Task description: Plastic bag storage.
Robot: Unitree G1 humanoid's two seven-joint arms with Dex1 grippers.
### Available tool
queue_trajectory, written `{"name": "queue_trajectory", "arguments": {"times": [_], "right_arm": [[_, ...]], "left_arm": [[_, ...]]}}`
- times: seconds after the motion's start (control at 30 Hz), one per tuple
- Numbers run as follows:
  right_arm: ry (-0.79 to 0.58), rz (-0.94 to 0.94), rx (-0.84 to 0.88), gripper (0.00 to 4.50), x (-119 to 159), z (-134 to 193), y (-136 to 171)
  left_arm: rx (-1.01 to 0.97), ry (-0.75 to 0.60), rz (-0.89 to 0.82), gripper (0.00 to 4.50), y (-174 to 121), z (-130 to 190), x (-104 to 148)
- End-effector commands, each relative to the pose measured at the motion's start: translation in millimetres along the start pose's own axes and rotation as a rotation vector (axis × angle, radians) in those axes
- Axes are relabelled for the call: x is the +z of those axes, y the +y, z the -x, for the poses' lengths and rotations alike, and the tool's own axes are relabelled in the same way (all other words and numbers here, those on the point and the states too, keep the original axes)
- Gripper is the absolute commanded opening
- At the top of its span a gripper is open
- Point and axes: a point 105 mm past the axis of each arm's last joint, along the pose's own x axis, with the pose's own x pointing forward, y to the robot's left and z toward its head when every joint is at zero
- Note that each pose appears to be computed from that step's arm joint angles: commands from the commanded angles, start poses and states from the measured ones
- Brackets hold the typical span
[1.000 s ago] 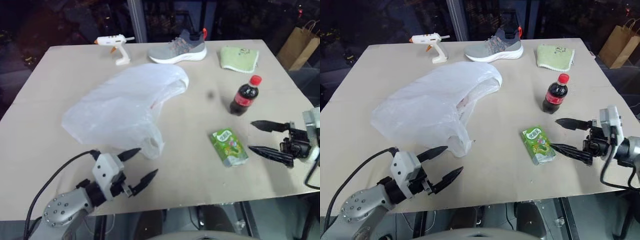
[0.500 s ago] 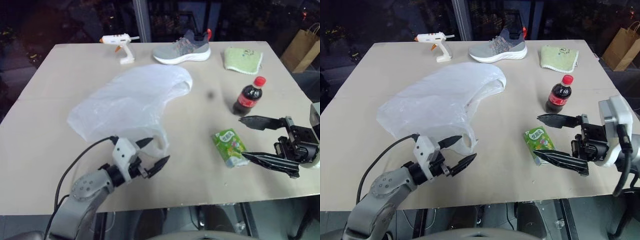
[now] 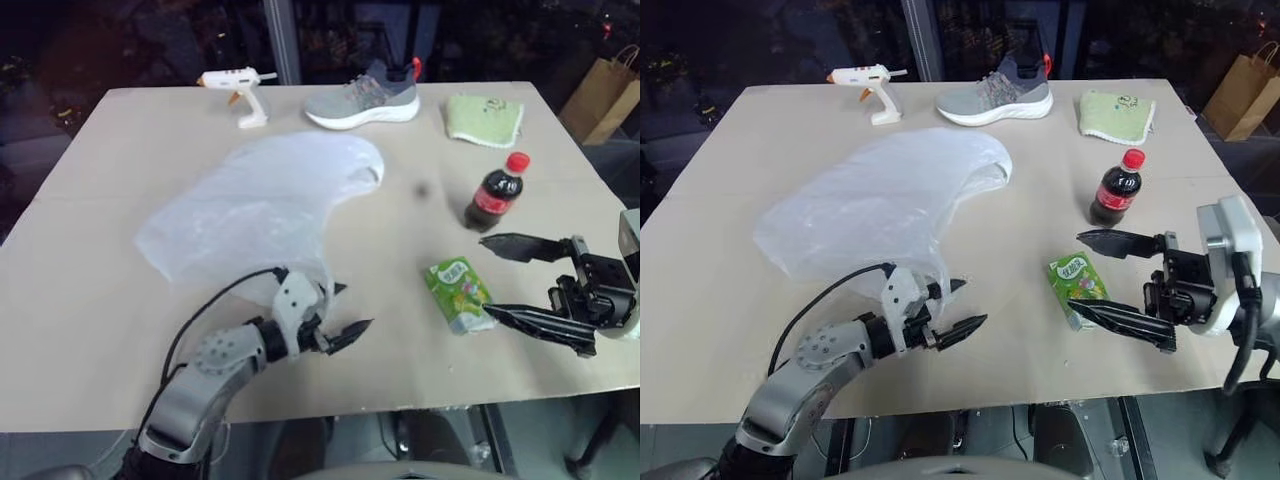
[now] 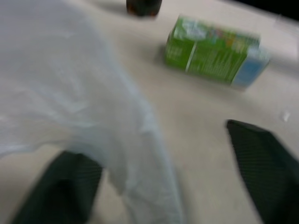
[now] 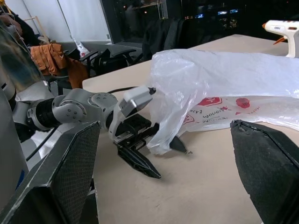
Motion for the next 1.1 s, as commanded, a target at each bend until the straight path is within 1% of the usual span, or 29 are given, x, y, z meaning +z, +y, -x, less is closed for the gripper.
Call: {"name": "queue_trajectory", "arguments": {"times": [0.03,0.17,0.2,0.23,0.33,0.4,0.5,0.63,0.7,0.77,0.83,1.0,1.1], "right_arm": [[-0.022,0.058,-0.01,4.5,9.8,1.9,4.0],[-0.032,0.057,-0.023,4.5,9.9,1.2,0.9],[-0.023,0.058,-0.044,4.5,6.6,-0.2,-2.4],[-0.003,0.059,-0.066,4.5,2.0,-1.3,-6.1],[0.109,0.071,-0.184,4.5,-22.1,-7.8,-24.4],[0.22,0.064,-0.279,4.5,-43.1,-9.8,-37.3],[0.351,0.049,-0.368,4.5,-69.7,-12.1,-49.6],[0.476,0.034,-0.439,4.5,-93.4,-17.2,-56.5],[0.565,0.078,-0.457,4.5,-103.6,-15.4,-57.9],[0.648,0.132,-0.516,4.5,-108.3,-6.6,-67.3],[0.681,0.173,-0.531,4.5,-107.1,-3.0,-69.9],[0.761,0.241,-0.649,4.5,-107.6,11.3,-77.2],[0.788,0.149,-0.733,4.5,-117.4,20.4,-76.4]], "left_arm": [[0.018,-0.021,-0.022,2.34,5.4,3.5,5.0],[0.063,-0.018,-0.028,0.62,16.1,16.5,6.5],[0.091,-0.027,-0.03,0.18,23.3,24.8,9.2],[0.122,-0.037,-0.034,0.03,30.6,32.7,12.1],[0.265,-0.1,-0.021,0.03,62.0,64.2,26.3],[0.337,-0.143,-0.008,0.03,76.7,83.0,36.1],[0.398,-0.193,0.001,0.03,87.0,106.5,49.1],[0.426,-0.216,0.012,0.03,82.6,124.5,56.5],[0.44,-0.216,0.015,0.03,75.7,130.2,55.7],[0.436,-0.23,0.051,0.03,67.8,132.6,56.2],[0.447,-0.233,0.068,0.03,65.2,133.3,56.6],[0.479,-0.239,0.081,0.03,63.1,133.0,56.6],[0.48,-0.239,0.086,0.03,63.2,127.1,56.2]]}}
